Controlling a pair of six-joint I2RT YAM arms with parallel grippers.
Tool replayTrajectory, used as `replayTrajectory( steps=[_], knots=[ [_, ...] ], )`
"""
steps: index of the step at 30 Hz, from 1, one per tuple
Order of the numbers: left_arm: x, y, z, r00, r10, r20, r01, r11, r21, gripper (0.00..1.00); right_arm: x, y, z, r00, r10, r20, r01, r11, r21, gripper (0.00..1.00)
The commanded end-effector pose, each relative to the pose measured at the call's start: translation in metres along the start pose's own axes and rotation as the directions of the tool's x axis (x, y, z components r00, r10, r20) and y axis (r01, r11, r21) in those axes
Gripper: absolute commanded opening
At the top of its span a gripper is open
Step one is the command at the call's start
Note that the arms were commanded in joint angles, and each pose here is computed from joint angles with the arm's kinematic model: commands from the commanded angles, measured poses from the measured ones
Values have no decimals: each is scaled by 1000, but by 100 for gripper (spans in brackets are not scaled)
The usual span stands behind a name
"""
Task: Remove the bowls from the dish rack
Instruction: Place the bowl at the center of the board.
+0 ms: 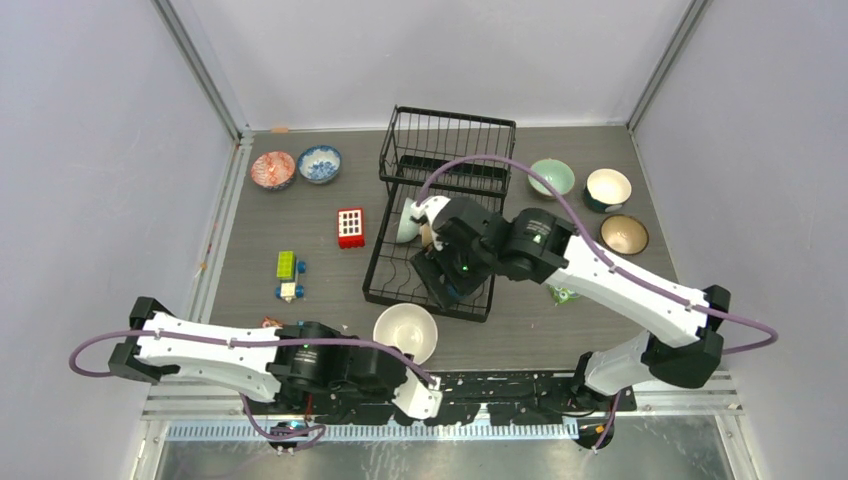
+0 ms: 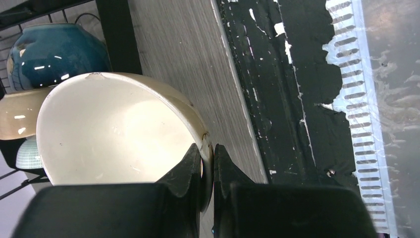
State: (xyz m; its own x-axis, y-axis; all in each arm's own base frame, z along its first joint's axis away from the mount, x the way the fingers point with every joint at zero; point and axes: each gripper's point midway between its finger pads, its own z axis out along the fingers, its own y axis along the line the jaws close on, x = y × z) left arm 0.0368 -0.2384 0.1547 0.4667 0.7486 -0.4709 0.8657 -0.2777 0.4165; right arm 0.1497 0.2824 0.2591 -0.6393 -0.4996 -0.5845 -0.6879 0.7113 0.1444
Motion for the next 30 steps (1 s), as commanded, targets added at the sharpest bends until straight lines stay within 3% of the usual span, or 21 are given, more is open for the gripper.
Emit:
replayTrajectory(
  steps=[1, 9, 17, 30],
  knots=[
    [-25, 20, -19, 996, 53, 75, -47, 996, -82, 0, 2, 12, 2, 997, -76, -32, 76, 997, 18, 80],
    [-32, 8, -25, 993, 62, 101, -58, 998, -35, 0, 9, 33, 18, 996, -69, -59, 68, 998, -20, 73],
    [-48, 9, -40, 974, -22, 226, 29, 999, -27, 0, 13, 39, 32, 998, -34, -52, 33, 999, -17, 65],
    [-50, 7, -43, 973, -35, 226, 38, 999, -10, 0, 16, 53, 47, 995, -58, -81, 55, 998, -33, 56]
  ],
)
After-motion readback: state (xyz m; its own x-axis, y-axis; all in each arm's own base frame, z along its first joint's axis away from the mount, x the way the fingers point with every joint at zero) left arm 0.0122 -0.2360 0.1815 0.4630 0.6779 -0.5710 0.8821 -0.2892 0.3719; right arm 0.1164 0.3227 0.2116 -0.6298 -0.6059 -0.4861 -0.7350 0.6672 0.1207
